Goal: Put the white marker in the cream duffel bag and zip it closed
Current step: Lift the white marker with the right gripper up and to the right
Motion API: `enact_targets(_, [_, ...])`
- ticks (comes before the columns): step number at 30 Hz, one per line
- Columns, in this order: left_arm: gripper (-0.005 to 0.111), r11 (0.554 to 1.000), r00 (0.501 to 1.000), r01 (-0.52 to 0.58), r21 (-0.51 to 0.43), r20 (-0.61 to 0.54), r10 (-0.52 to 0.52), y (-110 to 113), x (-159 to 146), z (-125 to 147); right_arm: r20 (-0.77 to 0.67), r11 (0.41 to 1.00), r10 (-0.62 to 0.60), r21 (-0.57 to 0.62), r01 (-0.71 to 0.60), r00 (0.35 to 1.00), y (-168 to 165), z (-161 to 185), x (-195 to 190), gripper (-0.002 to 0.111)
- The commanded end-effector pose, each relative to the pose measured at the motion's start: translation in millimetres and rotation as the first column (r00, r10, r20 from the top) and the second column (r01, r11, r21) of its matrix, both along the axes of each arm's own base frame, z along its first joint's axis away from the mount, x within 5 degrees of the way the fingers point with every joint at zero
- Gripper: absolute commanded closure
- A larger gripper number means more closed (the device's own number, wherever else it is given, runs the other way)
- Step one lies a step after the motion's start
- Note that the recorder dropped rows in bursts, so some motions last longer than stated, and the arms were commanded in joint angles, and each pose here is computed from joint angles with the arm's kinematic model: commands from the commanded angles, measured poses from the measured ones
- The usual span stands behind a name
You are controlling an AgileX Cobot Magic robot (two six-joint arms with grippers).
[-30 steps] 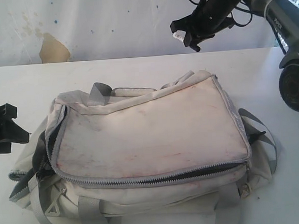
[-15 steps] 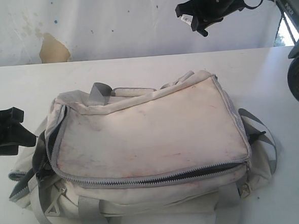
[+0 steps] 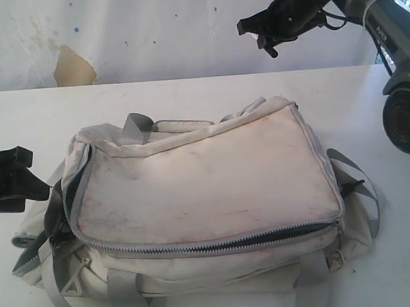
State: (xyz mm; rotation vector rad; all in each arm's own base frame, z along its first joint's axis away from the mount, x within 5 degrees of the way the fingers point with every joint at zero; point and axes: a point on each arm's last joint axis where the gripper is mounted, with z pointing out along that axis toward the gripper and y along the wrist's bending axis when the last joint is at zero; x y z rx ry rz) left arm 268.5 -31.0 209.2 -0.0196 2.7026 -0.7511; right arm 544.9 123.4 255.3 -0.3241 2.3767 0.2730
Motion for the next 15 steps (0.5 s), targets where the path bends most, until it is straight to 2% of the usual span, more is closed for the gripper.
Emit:
enact_targets(1, [0.057, 1.0, 1.0, -0.003, -0.019, 0.001, 0.003, -2.3, -1.0, 2.5, 0.027, 0.998, 0.034, -0.062, -0.032, 0.999, -5.3, 8.8, -2.0, 0.108])
enact_targets(4, [0.057, 1.0, 1.0, -0.002, -0.024, -0.002, 0.002, -2.7, -1.2, 2.6, 0.015, 0.987, 0.009, -0.161, -0.006, 1.0, -13.3, 7.1, -2.6, 0.108])
enact_targets(9, [0.057, 0.999, 1.0, 0.006, -0.039, -0.015, -0.006, -4.0, -2.5, 3.0, -0.054, 0.995, -0.026, -0.096, 0.021, 0.998, -29.8, 8.1, -7.3, 0.108])
enact_targets(12, [0.057, 0.998, 1.0, -0.002, -0.056, -0.009, 0.002, -5.0, -1.5, 4.3, -0.107, 0.996, -0.052, -0.079, 0.043, 0.993, -41.3, -3.6, -11.2, 0.108])
enact_targets(15, [0.057, 0.999, 1.0, 0.001, -0.055, -0.008, -0.001, -5.0, -1.5, 4.3, -0.152, 0.998, -0.053, -0.051, 0.046, 0.987, -43.0, -4.4, -27.6, 0.108])
